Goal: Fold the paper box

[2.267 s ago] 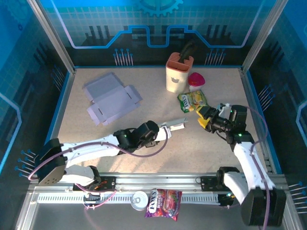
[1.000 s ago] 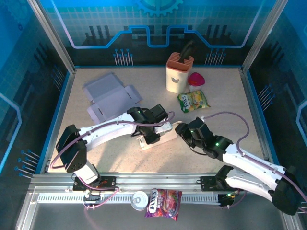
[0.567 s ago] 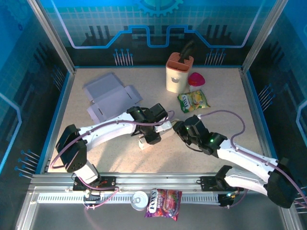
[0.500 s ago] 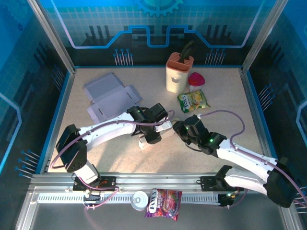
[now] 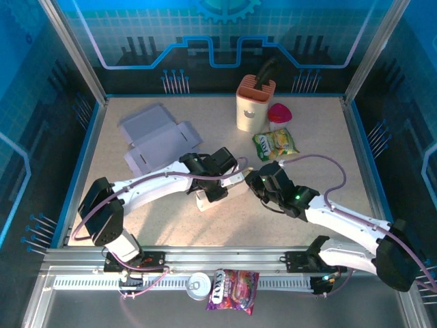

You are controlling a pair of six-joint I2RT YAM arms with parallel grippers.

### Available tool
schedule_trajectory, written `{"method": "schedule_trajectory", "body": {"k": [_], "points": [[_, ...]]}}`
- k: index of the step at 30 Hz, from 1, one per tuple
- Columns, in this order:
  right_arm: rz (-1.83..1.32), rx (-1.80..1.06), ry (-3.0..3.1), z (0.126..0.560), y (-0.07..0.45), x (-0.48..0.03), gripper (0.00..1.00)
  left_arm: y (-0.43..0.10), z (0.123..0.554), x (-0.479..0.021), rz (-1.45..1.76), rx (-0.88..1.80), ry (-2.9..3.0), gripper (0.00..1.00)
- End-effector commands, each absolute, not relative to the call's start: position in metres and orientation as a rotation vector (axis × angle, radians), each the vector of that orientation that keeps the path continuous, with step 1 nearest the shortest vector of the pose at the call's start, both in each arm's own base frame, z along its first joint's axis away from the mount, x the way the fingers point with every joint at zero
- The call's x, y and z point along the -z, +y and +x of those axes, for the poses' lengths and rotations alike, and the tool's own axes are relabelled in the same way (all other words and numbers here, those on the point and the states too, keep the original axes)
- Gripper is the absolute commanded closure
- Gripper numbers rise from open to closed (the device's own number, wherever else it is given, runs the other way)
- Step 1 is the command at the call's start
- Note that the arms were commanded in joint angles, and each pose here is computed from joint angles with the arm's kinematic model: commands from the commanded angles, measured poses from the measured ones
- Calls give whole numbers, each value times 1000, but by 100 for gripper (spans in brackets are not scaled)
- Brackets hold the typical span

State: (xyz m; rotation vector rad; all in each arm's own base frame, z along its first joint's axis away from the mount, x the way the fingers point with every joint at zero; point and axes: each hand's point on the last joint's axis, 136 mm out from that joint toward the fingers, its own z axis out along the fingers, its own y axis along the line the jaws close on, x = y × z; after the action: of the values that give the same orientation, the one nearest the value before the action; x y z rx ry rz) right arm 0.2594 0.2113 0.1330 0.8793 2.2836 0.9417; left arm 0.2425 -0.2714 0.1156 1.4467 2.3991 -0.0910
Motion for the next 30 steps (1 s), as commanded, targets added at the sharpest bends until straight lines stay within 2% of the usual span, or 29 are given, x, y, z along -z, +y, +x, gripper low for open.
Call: {"method": "schedule_trajectory", "body": {"k": [1, 5, 11, 14, 22, 30], "points": [[905, -708, 2430, 238, 190, -87, 79, -270, 248, -125, 1435, 81, 2338, 71], [849, -713, 2413, 243, 192, -101, 77, -269, 247, -124, 1444, 85, 2323, 76], [494, -784, 2304, 255, 195, -164, 57, -270, 243, -127, 1466, 142, 2305, 78], [251, -843, 2265, 262, 189, -189, 58, -269, 237, -129, 1497, 181, 2297, 78], [-206, -989, 2152, 262, 174, -214, 61, -266, 219, -131, 1580, 295, 2291, 77], [-469, -1031, 2170, 258, 194, -204, 54, -261, 210, -127, 1668, 299, 2313, 75]]}}
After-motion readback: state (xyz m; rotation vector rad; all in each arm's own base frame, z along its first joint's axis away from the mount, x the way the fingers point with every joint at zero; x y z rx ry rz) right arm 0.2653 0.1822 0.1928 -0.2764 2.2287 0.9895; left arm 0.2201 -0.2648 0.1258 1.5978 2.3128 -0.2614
